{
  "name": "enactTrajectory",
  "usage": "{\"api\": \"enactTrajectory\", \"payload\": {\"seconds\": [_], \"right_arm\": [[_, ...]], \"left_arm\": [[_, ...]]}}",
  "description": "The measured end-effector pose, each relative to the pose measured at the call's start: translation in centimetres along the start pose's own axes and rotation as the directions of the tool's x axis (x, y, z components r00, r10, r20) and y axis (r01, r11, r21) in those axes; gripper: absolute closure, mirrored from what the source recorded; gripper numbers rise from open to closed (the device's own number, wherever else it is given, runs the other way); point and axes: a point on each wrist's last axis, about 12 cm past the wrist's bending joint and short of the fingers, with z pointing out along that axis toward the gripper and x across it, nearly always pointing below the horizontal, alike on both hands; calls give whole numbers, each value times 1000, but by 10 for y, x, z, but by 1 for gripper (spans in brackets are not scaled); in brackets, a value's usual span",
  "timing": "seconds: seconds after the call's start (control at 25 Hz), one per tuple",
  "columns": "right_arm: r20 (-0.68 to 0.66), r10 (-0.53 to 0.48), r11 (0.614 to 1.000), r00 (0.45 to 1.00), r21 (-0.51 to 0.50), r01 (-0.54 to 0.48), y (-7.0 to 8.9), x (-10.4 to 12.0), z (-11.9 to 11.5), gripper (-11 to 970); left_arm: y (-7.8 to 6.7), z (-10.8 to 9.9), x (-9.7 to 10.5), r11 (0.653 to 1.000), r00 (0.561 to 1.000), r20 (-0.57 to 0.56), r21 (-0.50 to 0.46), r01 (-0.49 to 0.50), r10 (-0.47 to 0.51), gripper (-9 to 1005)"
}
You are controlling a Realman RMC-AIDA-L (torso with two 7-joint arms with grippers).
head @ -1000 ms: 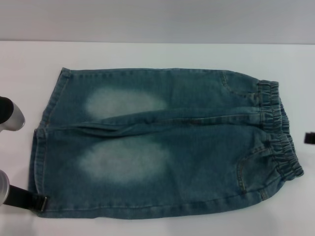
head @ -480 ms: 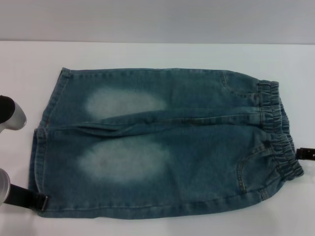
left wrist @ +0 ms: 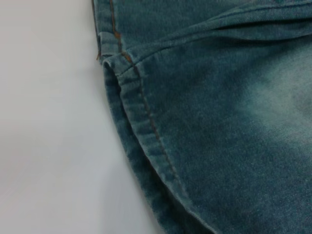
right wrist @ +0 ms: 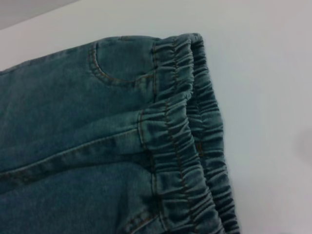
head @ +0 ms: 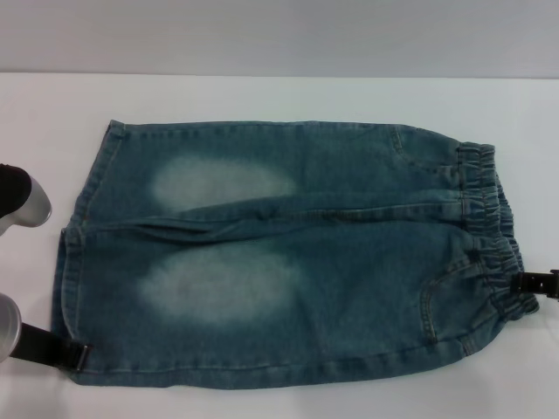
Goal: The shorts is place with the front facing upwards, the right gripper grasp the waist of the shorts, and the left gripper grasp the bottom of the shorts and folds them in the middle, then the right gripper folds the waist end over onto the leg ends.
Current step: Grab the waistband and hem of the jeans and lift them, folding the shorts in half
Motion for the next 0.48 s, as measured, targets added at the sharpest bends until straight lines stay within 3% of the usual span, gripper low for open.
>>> {"api": "enactTrajectory", "payload": {"seconds": [0.48], "right_arm": [[-6,7,1000,1000,2,-7,-3,-1,5,342]], "left_arm": [[-2,-4,-1,1000,1000,9,0,-4,4,962]]}}
